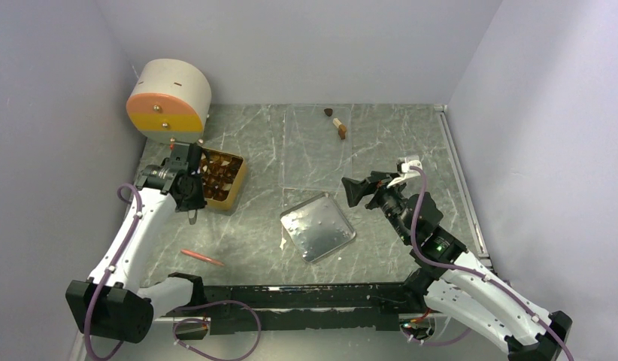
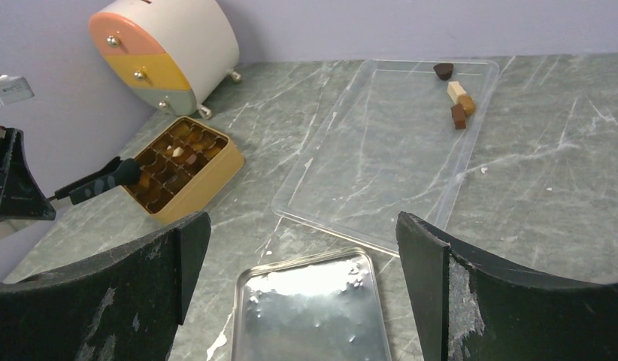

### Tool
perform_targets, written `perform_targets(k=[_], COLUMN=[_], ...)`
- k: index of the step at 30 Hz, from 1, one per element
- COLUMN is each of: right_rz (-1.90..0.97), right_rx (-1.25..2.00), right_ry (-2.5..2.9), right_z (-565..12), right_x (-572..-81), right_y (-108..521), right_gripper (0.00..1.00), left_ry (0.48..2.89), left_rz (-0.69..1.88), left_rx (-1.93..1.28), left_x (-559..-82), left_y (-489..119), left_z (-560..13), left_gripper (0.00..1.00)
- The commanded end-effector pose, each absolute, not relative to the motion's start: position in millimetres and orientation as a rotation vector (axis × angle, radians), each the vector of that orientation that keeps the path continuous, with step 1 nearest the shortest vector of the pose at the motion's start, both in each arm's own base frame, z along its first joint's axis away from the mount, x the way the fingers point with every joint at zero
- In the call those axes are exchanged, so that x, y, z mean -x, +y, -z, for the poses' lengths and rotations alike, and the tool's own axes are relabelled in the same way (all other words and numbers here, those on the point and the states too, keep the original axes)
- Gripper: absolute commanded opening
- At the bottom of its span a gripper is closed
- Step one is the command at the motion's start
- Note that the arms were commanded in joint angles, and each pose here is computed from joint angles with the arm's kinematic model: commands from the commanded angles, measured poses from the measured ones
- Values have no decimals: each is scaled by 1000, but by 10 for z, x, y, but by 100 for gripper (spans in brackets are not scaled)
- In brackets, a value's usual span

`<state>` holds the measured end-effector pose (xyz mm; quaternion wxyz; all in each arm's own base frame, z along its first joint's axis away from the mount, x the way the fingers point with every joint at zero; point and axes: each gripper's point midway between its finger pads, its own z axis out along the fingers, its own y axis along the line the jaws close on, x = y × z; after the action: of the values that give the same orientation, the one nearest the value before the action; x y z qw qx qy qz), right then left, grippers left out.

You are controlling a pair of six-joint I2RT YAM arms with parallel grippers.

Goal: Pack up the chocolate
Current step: Place the fake chocolate in the packing box, then pick up the fake chocolate from the plate.

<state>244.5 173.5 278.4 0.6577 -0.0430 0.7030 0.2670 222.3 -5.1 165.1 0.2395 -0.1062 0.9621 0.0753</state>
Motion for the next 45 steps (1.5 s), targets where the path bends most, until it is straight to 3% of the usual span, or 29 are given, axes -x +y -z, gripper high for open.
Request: perform_targets(k=[1,21,27,45], right_rz=[-630,-628,-617,-617], right_rx=[90,86,86,61], right_ry=[1522,1533,1534,1554], right_z=[-3012,-2961,-2942,-2853], right_x=[-2431,-2433,-2438,-2496], right_y=[1726,1724,1710,1743], right_gripper=[100,100,100,100], left_ry=[2592,2565,2499,2240], left_rz=[-174,-107,-113,349], left_rx=[311,265,228,-57], left_x=[-2300,-2387,-2523,-3291], left_y=[-74,-160,-146,-1113], left_z=[-1701,-1861,-2103,-2735], left_gripper=[32,36,33,34])
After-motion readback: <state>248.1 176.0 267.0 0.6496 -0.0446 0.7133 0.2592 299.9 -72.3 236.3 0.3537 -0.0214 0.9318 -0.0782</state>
